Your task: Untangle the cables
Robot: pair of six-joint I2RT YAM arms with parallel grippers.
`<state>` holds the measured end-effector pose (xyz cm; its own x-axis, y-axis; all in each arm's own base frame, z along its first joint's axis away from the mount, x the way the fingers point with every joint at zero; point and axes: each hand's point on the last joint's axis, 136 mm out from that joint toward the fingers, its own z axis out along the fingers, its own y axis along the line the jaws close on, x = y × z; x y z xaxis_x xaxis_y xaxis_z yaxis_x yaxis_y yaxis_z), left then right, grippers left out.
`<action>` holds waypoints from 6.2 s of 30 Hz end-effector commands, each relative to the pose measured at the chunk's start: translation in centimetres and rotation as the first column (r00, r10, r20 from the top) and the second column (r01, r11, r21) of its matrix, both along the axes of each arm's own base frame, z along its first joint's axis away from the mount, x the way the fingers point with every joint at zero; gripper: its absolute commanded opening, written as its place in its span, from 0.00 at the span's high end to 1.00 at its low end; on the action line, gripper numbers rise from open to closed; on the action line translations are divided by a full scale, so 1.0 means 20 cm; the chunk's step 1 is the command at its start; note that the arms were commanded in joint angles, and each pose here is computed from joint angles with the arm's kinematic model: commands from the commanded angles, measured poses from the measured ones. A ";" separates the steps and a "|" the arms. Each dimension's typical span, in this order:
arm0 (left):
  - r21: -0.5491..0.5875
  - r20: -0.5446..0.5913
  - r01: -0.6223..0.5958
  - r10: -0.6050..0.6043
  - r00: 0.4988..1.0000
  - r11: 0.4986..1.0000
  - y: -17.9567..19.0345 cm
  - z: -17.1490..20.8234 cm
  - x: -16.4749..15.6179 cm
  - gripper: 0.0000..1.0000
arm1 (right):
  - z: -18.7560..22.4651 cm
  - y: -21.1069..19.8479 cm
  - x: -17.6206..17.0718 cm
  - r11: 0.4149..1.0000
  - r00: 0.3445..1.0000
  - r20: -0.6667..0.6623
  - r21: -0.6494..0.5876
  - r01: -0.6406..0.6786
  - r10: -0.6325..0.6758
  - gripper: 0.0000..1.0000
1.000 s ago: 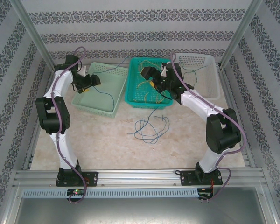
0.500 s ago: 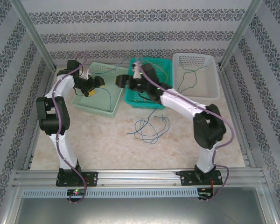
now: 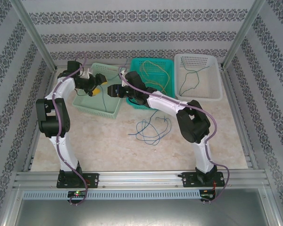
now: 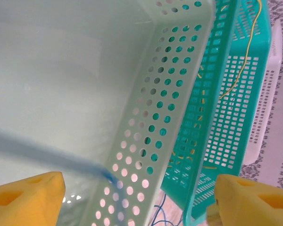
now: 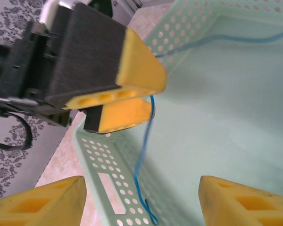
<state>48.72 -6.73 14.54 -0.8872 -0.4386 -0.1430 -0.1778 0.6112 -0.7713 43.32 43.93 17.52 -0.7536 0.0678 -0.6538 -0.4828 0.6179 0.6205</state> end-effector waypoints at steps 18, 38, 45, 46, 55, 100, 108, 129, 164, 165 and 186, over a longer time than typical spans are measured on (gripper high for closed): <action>0.237 0.034 -0.080 0.074 0.997 0.968 0.24 0.23 -0.21 0.15 | 0.46 -0.36 -0.06 0.993 0.989 0.105 0.072 0.095 -0.103 0.43; 0.404 0.283 0.103 -0.231 0.931 0.909 -0.37 0.31 -0.72 0.15 | -0.28 -0.97 -0.76 0.908 0.932 -0.278 -0.404 0.107 -0.234 0.43; 0.381 0.222 0.094 -0.189 0.957 0.920 -0.35 0.17 -0.80 0.15 | -0.43 -0.83 -0.86 0.905 0.907 -0.369 -0.424 0.030 -0.203 0.45; 0.381 0.224 0.090 -0.186 0.957 0.920 -0.35 0.17 -0.80 0.15 | -0.43 -0.81 -0.86 0.907 0.906 -0.376 -0.421 0.022 -0.197 0.45; 0.370 0.263 0.072 -0.178 0.948 0.926 -0.36 0.22 -0.78 0.15 | -0.58 -0.66 -0.84 0.898 0.888 -0.432 -0.436 -0.054 -0.156 0.59; 0.217 0.474 0.203 -0.285 0.833 0.955 -0.65 0.43 -0.80 0.44 | 1.02 -0.65 -0.81 0.987 0.989 0.124 0.131 -0.097 0.081 1.00; 0.096 0.553 0.211 -0.228 0.801 0.973 -0.69 0.47 -0.82 0.19 | 0.91 -0.68 -0.78 0.993 0.995 0.080 0.101 -0.064 0.056 1.00; 0.162 0.661 0.355 -0.368 0.654 0.921 -0.82 0.51 -1.03 0.16 | 0.95 -0.74 -0.69 0.981 0.998 0.057 0.191 0.021 -0.032 1.00; 0.437 0.617 0.189 -0.446 0.648 0.879 -0.82 0.45 -0.81 0.93 | 1.00 -0.85 -0.76 0.981 0.997 0.063 0.190 0.042 -0.054 1.00; 0.448 0.627 0.169 -0.444 0.640 0.878 -0.80 0.49 -0.81 0.95 | 0.95 -0.90 -0.75 0.988 0.994 0.060 0.131 0.084 -0.093 1.00; 0.307 0.744 -0.134 -0.150 0.651 0.942 -0.26 1.08 -0.73 1.00 | 0.23 -1.39 -0.69 0.915 0.920 -0.137 -0.231 0.330 -0.366 1.00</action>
